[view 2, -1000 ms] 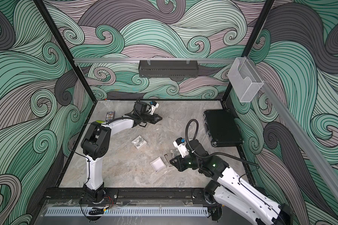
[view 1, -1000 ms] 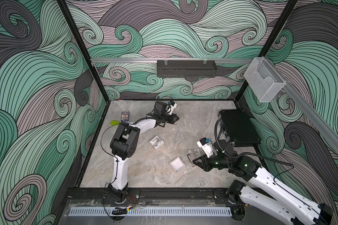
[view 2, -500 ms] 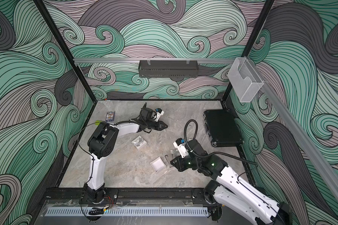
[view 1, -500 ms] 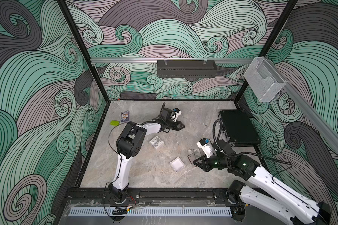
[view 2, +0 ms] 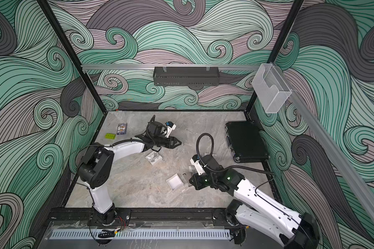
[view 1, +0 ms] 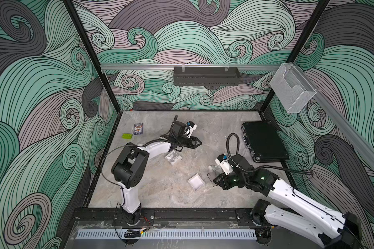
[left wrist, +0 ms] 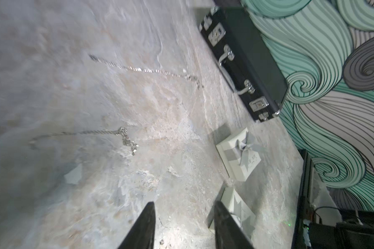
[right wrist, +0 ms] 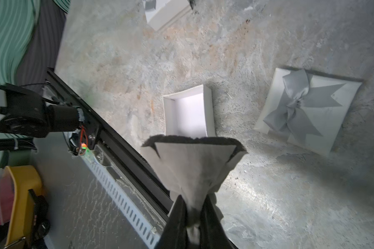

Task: Take the necklace out of the lift-off lid jewelry box
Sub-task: Place the necklace at the center of the board, then place the inner lining in the jewelry box.

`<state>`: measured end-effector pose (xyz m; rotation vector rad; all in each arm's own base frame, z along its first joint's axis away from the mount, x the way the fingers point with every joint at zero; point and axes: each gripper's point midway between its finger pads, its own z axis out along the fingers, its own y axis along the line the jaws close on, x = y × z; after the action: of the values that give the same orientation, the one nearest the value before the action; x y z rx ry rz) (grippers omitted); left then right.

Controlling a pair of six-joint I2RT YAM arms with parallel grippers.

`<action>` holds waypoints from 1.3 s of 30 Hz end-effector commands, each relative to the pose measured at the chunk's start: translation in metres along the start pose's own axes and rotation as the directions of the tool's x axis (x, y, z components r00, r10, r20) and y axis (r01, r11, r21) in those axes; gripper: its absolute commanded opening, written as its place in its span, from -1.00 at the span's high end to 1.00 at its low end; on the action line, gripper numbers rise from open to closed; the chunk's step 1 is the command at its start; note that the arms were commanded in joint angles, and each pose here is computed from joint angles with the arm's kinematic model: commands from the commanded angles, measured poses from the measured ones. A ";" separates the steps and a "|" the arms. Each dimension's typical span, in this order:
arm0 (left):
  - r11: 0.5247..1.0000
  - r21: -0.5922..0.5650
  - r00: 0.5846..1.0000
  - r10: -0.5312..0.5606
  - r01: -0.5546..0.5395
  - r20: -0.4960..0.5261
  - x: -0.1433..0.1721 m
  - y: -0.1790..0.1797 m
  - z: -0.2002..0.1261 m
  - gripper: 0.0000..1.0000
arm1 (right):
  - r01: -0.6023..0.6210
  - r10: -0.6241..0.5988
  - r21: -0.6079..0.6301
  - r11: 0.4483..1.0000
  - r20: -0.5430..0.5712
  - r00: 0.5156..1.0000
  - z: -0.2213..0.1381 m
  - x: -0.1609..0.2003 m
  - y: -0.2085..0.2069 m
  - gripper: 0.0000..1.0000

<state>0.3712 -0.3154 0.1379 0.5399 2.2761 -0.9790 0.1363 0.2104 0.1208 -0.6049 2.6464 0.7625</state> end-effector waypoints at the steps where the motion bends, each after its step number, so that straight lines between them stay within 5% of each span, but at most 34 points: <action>1: 0.991 -0.127 0.999 -0.026 0.030 0.033 0.010 0.015 -0.034 0.01 | 0.052 -0.051 0.081 0.995 -0.010 0.999 0.005 -0.009 0.000 0.69; 8: 0.938 -0.334 0.991 -0.048 0.088 0.126 0.044 0.029 -0.115 -0.35 | 0.122 -0.109 0.117 0.986 -0.113 0.988 0.041 -0.010 0.011 0.70; 15: 0.904 -0.407 0.982 -0.061 0.131 0.181 0.087 0.037 -0.161 -0.44 | 0.153 -0.136 0.110 0.982 -0.148 0.980 0.063 -0.019 0.028 0.70; 25: 0.883 -0.436 0.955 -0.040 0.171 0.294 0.107 0.045 -0.188 -0.49 | 0.152 -0.123 0.138 0.979 -0.200 0.972 0.095 -0.020 0.036 0.72; 39: 0.889 -0.426 0.956 -0.043 0.169 0.290 0.104 0.043 -0.185 -0.49 | 0.186 -0.123 0.253 0.949 -0.245 0.962 0.115 -0.011 0.011 0.71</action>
<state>0.2467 -0.1373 0.1392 0.1028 2.2164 -0.5080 0.1558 0.2860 0.0396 -0.8564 2.8108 0.3359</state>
